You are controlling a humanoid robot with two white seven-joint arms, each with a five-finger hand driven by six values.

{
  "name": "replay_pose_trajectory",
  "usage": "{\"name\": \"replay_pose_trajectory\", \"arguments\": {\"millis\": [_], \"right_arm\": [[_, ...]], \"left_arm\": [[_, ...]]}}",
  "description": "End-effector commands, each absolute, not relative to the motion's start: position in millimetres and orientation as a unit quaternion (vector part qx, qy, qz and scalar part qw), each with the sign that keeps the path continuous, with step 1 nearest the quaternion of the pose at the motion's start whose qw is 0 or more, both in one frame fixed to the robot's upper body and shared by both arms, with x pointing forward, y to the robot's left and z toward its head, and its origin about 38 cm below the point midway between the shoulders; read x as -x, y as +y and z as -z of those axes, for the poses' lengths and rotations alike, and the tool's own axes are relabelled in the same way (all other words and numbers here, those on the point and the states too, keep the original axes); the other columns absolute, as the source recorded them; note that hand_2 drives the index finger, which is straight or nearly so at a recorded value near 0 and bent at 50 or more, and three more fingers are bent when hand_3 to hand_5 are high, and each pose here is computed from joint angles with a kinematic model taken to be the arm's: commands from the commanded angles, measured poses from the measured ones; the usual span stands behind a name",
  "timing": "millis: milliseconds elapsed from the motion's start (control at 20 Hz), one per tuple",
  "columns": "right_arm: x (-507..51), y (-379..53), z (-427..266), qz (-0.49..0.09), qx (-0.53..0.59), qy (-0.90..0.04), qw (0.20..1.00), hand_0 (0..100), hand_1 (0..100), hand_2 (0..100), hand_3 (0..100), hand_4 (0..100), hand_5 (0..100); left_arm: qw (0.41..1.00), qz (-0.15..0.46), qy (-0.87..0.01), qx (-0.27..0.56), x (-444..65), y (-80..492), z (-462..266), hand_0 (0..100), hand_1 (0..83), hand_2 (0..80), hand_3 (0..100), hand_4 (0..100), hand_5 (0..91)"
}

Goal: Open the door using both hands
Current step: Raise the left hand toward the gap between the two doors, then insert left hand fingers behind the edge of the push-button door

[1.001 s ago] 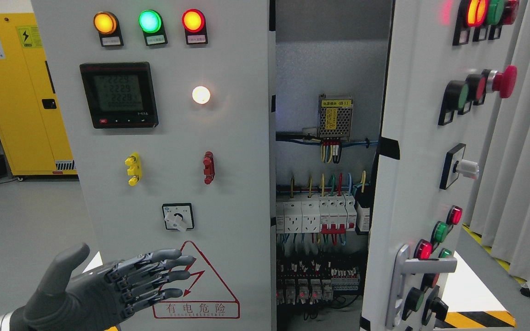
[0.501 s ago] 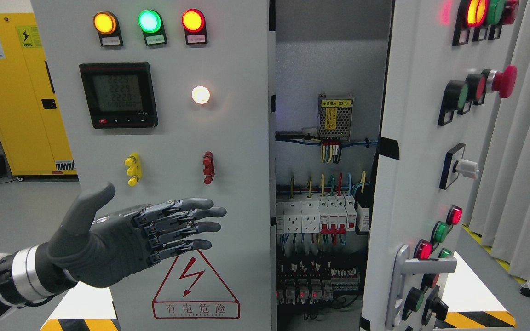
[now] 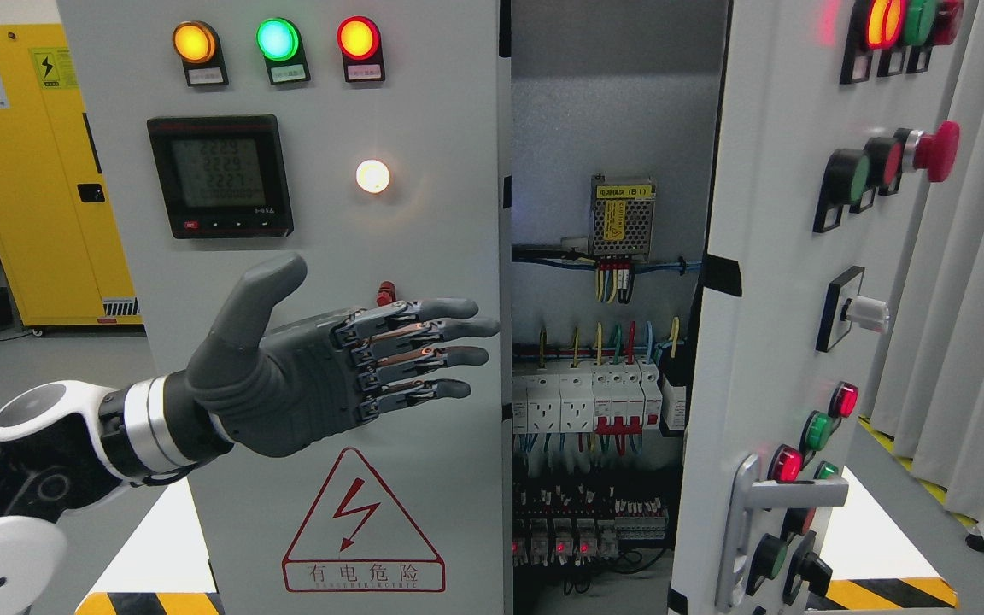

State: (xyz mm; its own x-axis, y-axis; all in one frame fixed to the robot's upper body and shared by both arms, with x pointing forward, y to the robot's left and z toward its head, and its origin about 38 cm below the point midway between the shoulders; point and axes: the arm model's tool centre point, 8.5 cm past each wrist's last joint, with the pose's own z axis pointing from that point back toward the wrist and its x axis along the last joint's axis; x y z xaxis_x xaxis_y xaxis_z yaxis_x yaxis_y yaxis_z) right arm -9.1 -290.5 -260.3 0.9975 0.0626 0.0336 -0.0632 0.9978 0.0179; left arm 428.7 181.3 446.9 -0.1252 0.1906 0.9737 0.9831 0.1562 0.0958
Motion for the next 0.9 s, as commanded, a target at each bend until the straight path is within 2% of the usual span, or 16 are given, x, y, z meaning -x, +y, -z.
{"name": "replay_pose_trajectory", "arguments": {"millis": [0, 851], "right_arm": [[9, -290, 260, -0.016, -0.010, -0.019, 1.000, 20, 12, 0, 0, 0, 0], [9, -291, 260, -0.016, -0.010, -0.019, 1.000, 20, 12, 0, 0, 0, 0]], "left_arm": [[0.466, 0.425, -0.549, 0.549, -458, 98, -421, 0, 0.0, 0.0, 0, 0, 0.0], [0.430, 0.463, -0.523, 0.572, -441, 25, -451, 0, 0.0, 0.0, 0, 0, 0.0]]}}
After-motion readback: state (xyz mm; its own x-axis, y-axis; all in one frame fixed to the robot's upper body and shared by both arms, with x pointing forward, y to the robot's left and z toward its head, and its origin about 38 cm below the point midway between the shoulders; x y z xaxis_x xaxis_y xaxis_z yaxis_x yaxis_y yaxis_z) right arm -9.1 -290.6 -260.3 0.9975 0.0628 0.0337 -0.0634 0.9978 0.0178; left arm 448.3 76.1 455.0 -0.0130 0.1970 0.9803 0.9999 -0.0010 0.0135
